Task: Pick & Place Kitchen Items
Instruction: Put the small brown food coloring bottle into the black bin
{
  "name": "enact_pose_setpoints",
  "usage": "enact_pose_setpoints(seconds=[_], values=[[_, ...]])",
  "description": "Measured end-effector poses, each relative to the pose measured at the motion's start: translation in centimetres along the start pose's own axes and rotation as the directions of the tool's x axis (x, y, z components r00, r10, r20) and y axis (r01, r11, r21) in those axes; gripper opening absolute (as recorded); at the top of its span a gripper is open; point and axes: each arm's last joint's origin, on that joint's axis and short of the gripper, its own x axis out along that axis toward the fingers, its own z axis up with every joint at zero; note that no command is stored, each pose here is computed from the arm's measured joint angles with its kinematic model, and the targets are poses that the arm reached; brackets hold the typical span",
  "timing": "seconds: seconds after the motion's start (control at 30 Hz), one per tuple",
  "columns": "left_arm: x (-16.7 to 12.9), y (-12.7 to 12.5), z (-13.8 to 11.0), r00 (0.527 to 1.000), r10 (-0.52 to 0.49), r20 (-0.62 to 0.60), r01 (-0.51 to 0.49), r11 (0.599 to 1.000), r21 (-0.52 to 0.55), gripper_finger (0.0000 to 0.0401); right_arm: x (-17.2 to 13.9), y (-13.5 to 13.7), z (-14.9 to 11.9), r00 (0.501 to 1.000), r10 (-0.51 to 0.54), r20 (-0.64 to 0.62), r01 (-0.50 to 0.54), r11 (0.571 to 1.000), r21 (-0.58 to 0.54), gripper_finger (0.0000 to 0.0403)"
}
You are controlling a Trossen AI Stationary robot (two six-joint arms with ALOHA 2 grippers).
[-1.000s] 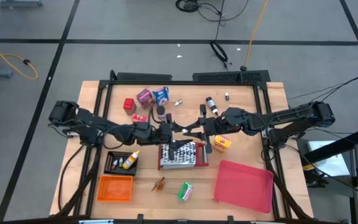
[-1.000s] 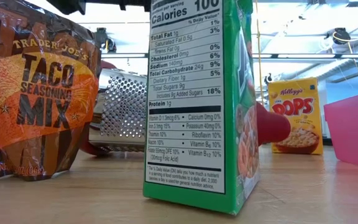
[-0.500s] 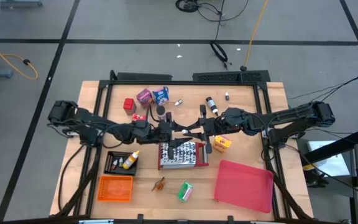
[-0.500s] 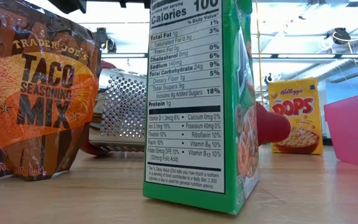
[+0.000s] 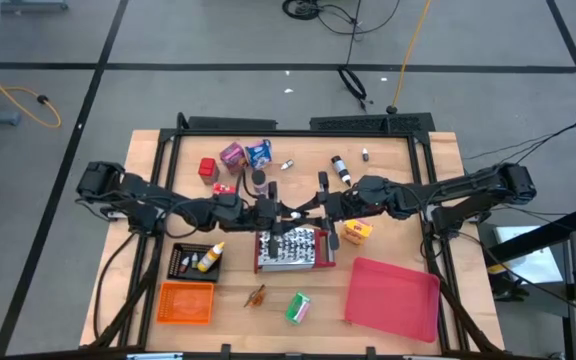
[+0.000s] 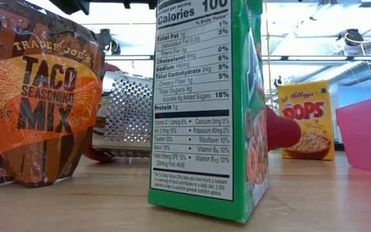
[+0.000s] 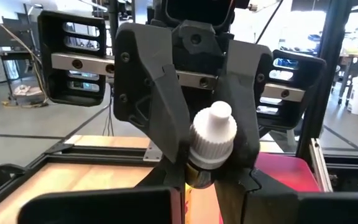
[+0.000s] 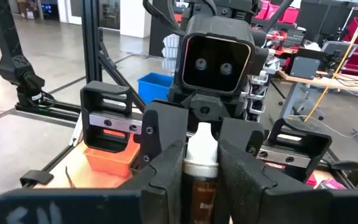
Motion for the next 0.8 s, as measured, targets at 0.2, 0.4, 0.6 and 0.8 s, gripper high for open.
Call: enact_pose_setpoints(seconds=[0.2, 0.4, 0.6, 0.8], values=[[0.0, 0.1, -0.3, 0.999, 0.012, -0.03, -0.013, 1.0, -0.003, 0.0042, -0.4, -0.1, 0.3, 1.0, -0.031, -0.004, 0.031, 1.0, 0.005, 0.0109], [-1.1, -0.1, -0.1, 0.986, 0.047, -0.158, -0.049, 0.999, -0.012, 0.0042, -1.3, -0.4, 0.6, 0.991, -0.121, -0.058, 0.121, 0.993, -0.004, 0.0127], [-4.4, -1.4, 0.9, 0.928, 0.13, -0.35, -0.148, 0.989, -0.026, 0.0042, -2.5, -0.4, 0.9, 0.984, -0.131, -0.12, 0.129, 0.991, -0.028, 0.014], [-9.2, -3.1, 1.8, 0.837, 0.187, -0.514, -0.271, 0.958, -0.093, 0.0042, -3.2, -0.7, 0.6, 0.972, -0.134, -0.191, 0.134, 0.991, -0.013, 0.0141]])
